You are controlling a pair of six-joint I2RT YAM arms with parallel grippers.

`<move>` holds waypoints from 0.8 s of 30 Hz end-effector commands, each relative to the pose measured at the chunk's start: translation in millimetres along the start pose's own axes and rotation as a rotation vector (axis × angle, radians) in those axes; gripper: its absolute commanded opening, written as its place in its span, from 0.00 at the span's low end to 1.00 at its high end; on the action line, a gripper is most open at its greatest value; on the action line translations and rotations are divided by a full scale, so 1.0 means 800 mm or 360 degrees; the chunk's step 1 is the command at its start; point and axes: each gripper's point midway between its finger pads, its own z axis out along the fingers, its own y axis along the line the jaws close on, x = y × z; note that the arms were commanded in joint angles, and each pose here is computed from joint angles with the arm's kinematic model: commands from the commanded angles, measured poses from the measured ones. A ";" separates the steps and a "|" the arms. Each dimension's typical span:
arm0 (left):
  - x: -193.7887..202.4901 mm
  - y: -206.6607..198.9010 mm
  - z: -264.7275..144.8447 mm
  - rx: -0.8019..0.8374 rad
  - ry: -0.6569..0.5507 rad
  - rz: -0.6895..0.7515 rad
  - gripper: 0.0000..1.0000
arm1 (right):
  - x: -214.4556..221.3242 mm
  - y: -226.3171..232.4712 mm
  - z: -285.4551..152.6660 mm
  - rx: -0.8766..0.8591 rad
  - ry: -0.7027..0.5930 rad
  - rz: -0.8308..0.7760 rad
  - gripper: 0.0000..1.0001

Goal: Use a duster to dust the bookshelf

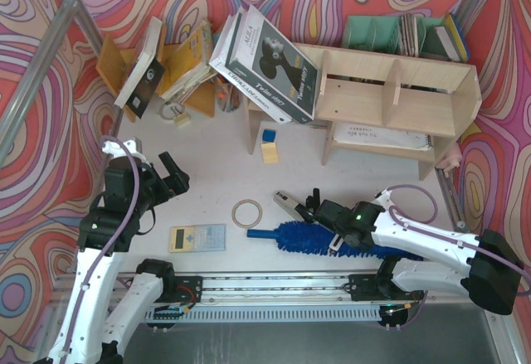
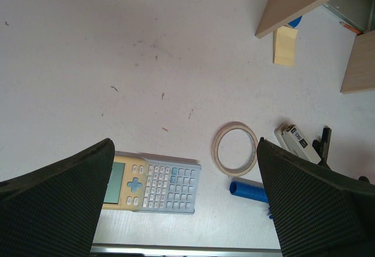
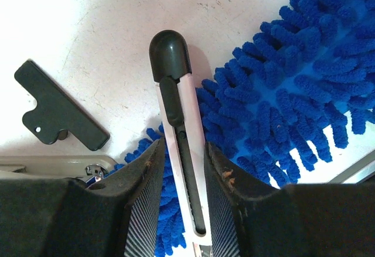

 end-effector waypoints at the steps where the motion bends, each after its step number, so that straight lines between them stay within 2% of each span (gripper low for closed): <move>1: 0.003 0.003 0.002 -0.0010 -0.0002 0.0020 0.99 | -0.013 0.002 0.000 -0.0009 -0.0069 -0.0009 0.39; 7: 0.003 0.003 0.002 -0.0010 -0.0003 0.0020 0.98 | -0.005 -0.007 0.006 0.0033 -0.0049 -0.0053 0.48; 19: 0.001 0.003 0.000 -0.0011 -0.0011 0.0021 0.99 | 0.005 -0.003 0.015 0.0092 -0.0045 -0.0170 0.49; 24: 0.001 0.003 0.000 -0.0010 -0.0011 0.0022 0.99 | 0.008 -0.005 0.019 0.0116 -0.0045 -0.0208 0.46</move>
